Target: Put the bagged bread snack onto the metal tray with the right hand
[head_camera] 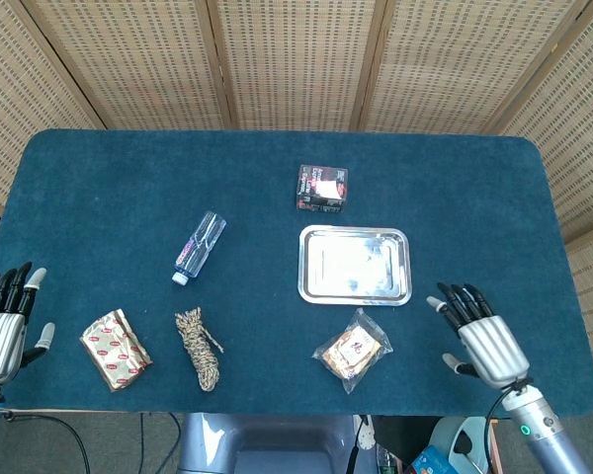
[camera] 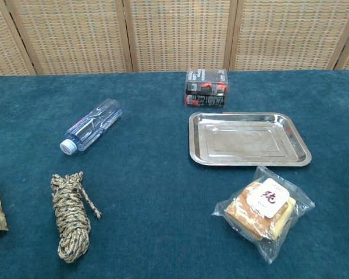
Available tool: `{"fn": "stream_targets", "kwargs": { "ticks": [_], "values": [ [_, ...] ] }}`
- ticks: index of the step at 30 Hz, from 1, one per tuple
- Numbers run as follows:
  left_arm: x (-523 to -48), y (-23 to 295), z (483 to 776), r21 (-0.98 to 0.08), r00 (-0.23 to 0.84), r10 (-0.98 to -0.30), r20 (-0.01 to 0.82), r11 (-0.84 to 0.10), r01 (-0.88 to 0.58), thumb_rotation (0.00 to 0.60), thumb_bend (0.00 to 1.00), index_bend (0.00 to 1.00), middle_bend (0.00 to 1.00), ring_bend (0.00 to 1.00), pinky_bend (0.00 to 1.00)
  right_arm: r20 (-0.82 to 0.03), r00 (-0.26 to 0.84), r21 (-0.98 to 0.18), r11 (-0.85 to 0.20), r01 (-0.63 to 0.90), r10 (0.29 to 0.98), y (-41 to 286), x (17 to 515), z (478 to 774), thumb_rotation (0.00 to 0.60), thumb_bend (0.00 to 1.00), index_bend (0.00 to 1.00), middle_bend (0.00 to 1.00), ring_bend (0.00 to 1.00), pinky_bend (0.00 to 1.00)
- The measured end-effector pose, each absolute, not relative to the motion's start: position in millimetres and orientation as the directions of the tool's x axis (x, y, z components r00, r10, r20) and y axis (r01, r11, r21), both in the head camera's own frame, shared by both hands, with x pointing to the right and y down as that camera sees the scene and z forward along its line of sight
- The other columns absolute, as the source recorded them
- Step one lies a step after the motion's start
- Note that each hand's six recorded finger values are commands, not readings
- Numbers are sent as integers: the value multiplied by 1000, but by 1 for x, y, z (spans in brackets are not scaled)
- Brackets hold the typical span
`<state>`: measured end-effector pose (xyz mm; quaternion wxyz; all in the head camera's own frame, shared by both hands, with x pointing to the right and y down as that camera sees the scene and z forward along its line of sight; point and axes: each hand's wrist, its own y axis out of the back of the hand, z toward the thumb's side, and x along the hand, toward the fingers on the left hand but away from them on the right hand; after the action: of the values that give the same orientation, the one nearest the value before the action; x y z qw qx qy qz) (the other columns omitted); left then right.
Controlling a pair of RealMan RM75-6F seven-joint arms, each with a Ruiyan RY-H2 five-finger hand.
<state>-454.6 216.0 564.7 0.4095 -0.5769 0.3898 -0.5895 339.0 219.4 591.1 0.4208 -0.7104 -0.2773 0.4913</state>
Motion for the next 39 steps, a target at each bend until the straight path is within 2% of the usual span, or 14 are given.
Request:
{"fn": "stream_targets", "kwargs": {
  "ticks": [5,10,16,21,26,32,39],
  "values": [
    [-453,218,566,-928,1,-929,371,-371,26,594,410,0,0,0,0,-481,419,-866,-492,-89,770,229,321,596,600,223,7,0,0,0],
    [-455,222,564,-928,-2,-928,372,-372,14,592,411,0,0,0,0,-509,485,-852,-494,-171,711,249,297,601,600,224,7,0,0,0],
    [-463,231,560,-932,-20,-932,362,-362,9,592,410,0,0,0,0,-515,577,-840,-505,-196,633,279,268,605,600,223,7,0,0,0],
    [-463,233,558,-935,-15,-935,354,-354,8,593,410,0,0,0,0,-537,609,-821,-526,-221,583,289,255,613,600,224,7,0,0,0],
    [-461,234,561,-933,-7,-933,359,-359,7,593,410,0,0,0,0,-561,631,-799,-549,-245,535,289,240,622,600,224,7,0,0,0],
    [-464,233,563,-933,-11,-933,360,-360,1,593,411,0,0,0,0,-575,641,-782,-571,-249,508,273,224,632,600,224,7,0,0,0],
    [-471,235,561,-936,-30,-935,353,-353,-12,593,410,0,0,0,0,-578,671,-776,-567,-276,464,271,204,637,600,224,7,0,0,0]
  ]
}}
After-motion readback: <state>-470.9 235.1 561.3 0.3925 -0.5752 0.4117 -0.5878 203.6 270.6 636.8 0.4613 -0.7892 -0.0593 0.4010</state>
